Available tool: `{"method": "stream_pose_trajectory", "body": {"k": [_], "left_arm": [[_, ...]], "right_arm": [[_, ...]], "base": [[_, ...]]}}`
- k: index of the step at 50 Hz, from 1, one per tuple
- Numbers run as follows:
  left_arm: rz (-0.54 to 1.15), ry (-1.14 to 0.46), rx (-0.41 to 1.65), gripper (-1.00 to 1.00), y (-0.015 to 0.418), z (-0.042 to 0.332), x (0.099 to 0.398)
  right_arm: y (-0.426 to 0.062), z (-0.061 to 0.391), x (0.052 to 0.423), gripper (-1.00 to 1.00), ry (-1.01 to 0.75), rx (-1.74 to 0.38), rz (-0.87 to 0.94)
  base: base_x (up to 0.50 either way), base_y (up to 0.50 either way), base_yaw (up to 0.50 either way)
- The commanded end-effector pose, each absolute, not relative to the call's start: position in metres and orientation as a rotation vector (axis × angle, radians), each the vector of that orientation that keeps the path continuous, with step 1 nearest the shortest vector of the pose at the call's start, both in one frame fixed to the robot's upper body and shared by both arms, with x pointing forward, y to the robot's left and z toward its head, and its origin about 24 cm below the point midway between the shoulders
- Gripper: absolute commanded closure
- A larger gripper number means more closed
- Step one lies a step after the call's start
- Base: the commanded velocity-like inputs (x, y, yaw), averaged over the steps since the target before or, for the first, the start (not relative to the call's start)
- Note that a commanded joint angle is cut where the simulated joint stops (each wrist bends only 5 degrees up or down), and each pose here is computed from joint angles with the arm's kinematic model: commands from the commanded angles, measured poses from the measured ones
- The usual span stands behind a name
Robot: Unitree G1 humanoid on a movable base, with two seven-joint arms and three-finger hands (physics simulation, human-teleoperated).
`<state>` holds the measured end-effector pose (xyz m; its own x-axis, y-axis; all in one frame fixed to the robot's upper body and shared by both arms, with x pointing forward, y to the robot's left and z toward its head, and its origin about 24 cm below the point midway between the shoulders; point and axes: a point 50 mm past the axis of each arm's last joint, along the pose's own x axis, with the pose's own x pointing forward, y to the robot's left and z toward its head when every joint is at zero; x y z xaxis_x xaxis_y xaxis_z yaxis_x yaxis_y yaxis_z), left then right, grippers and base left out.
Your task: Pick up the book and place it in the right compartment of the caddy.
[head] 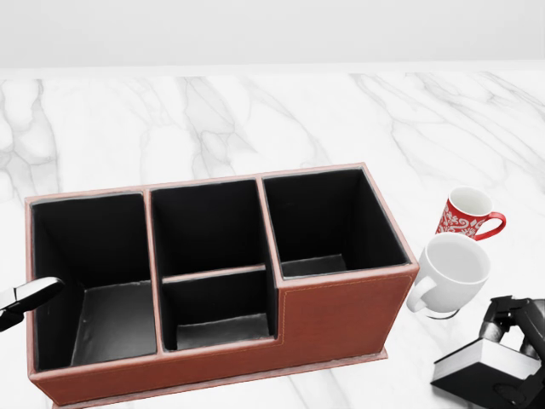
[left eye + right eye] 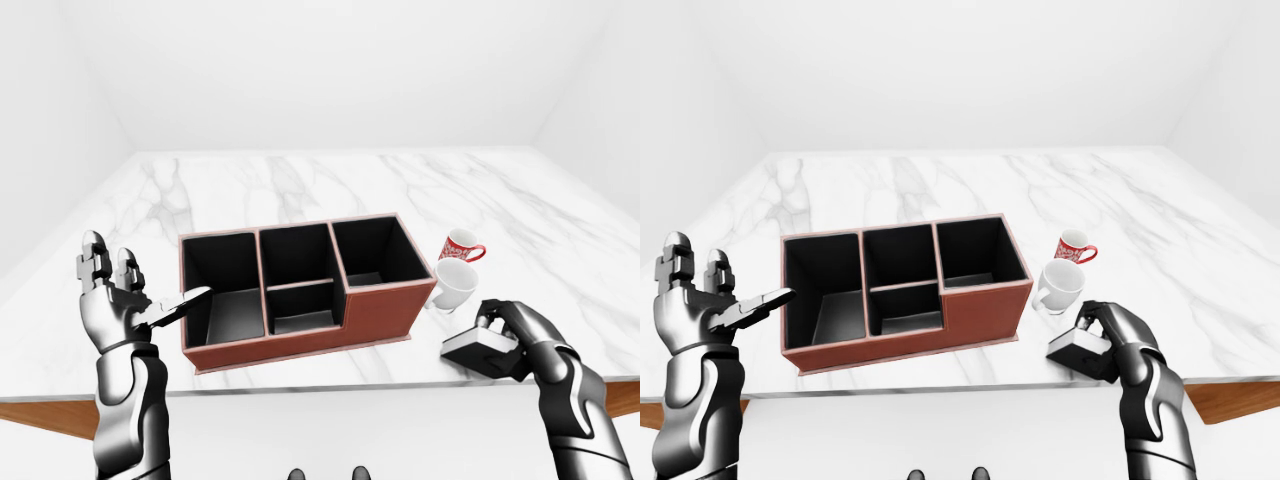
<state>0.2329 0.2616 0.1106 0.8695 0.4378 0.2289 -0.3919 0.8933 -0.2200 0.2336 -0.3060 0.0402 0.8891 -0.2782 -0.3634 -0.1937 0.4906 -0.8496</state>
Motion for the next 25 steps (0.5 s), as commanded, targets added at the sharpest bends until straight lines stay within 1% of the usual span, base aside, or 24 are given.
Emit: {"method": "stream_pose_trajectory", "body": {"k": [1, 4, 6, 7, 10, 14, 16, 18, 25], "left_arm": [[0.435, -0.278, -0.168, -1.0, 0.261, 0.11, 0.233], [0.437, -0.278, -0.168, -1.0, 0.262, 0.11, 0.233], [0.437, -0.275, -0.166, -1.0, 0.261, 0.108, 0.235], [0.435, -0.274, -0.164, -1.0, 0.261, 0.108, 0.235], [0.436, -0.276, -0.164, -1.0, 0.261, 0.111, 0.234], [0.439, -0.275, -0.164, -1.0, 0.262, 0.109, 0.235], [0.439, -0.275, -0.164, -1.0, 0.262, 0.109, 0.235], [0.44, -0.276, -0.164, -1.0, 0.262, 0.11, 0.234], [0.44, -0.276, -0.164, -1.0, 0.262, 0.11, 0.234]], "right_arm": [[-0.304, 0.051, 0.234, 1.0, 0.458, -1.09, -0.078], [-0.302, 0.06, 0.235, 1.0, 0.429, -1.095, -0.08], [-0.298, 0.075, 0.236, 1.0, 0.373, -1.092, -0.084], [-0.294, 0.09, 0.236, 1.0, 0.323, -1.096, -0.082], [-0.291, 0.102, 0.231, 1.0, 0.297, -1.111, -0.072], [-0.285, 0.15, 0.213, 1.0, 0.206, -1.205, -0.087], [-0.282, 0.178, 0.206, 1.0, 0.111, -1.265, -0.159], [-0.281, 0.198, 0.201, 1.0, 0.044, -1.309, -0.219], [-0.269, 0.239, 0.185, 1.0, -0.124, -1.414, -0.339]], "base": [[0.0, 0.0, 0.0], [0.0, 0.0, 0.0], [0.0, 0.0, 0.0], [0.0, 0.0, 0.0], [0.0, 0.0, 0.0], [0.0, 0.0, 0.0], [0.0, 0.0, 0.0], [0.0, 0.0, 0.0], [0.0, 0.0, 0.0]]}}
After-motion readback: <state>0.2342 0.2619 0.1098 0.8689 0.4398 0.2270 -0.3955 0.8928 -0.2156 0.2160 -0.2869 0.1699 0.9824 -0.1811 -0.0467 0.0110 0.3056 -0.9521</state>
